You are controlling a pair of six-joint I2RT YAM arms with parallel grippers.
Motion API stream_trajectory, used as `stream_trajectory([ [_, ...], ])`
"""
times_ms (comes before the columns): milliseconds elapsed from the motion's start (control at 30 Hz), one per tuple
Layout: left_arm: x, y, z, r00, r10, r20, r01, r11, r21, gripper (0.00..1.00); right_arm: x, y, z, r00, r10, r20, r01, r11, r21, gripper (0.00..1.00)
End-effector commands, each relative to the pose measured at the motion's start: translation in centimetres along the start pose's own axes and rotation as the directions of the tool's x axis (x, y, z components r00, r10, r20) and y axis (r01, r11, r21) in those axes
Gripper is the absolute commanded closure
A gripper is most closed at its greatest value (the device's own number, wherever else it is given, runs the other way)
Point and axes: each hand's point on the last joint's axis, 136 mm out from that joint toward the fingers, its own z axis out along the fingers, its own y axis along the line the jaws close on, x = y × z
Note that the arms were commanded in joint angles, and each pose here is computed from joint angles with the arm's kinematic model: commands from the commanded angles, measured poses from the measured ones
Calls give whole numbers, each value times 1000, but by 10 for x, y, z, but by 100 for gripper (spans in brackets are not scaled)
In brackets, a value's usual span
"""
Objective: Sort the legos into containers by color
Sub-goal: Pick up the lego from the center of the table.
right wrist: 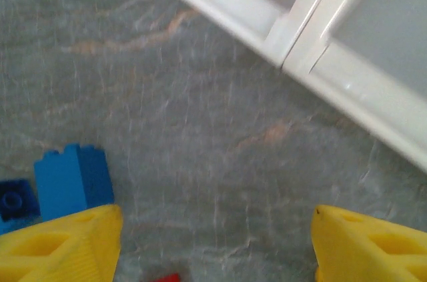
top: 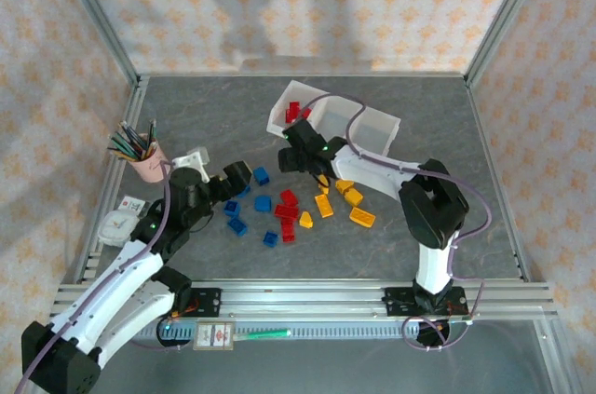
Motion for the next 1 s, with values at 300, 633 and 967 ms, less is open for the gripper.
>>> stream_trajectory([
  [300,16,32,-18,999,-42,10,43,997,-69,1,60,24,4,995,-64,-80,66,997,27,21],
  [633,19,36,-14,999,-52,3,52,995,-84,1,71,32,22,986,-112,-124,117,993,34,27],
  [967,20,37,-12,998,-62,9,63,995,-76,1,82,28,39,980,-127,-155,139,988,70,40],
])
